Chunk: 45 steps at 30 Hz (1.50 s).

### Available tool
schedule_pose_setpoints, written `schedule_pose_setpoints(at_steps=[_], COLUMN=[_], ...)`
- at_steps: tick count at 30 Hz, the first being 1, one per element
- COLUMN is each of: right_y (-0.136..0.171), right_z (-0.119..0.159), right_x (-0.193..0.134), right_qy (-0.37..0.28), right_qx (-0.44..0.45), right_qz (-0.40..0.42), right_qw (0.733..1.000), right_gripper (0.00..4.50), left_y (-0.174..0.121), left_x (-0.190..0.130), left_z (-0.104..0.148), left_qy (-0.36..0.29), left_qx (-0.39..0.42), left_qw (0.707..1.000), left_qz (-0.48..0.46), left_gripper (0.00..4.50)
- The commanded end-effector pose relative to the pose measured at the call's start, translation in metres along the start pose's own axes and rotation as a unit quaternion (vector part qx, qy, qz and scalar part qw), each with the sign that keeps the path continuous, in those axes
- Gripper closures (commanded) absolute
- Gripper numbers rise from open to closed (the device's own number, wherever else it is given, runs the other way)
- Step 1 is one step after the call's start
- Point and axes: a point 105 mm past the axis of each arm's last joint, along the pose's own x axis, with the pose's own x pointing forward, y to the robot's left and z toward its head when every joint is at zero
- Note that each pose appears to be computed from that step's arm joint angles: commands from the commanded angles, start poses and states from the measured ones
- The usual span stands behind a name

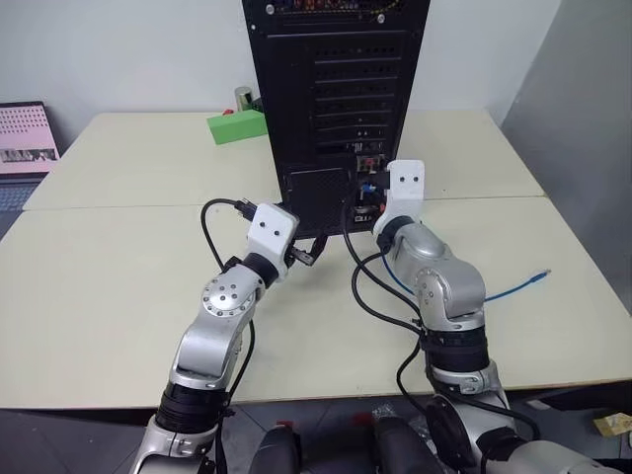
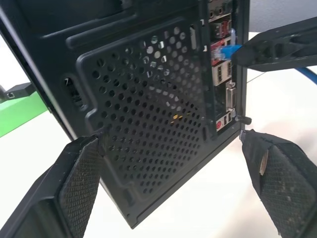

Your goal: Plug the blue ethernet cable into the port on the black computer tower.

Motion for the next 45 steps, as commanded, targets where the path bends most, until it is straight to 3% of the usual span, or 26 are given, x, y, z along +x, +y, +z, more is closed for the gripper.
schedule_pose_setpoints(at_steps=[1,15,45], right_y=[0.019,0.028,0.081], right_z=[0.042,0.051,0.056], right_x=[-0.001,-0.004,-0.013], right_qy=[-0.08,-0.093,-0.076], right_qx=[-0.018,0.009,0.065], right_qz=[0.031,0.026,0.099], right_qw=[0.996,0.995,0.99], right_gripper=[4.5,4.5,4.5], left_y=[0.001,0.0,0.014], left_x=[-0.002,-0.002,-0.012], left_z=[0.012,0.012,0.005], left_qy=[-0.025,-0.025,-0.004], left_qx=[0.009,0.006,0.017], left_qw=[1.0,1.0,0.999], left_qz=[0.009,0.01,0.036], left_gripper=[0.0,0.0,0.0])
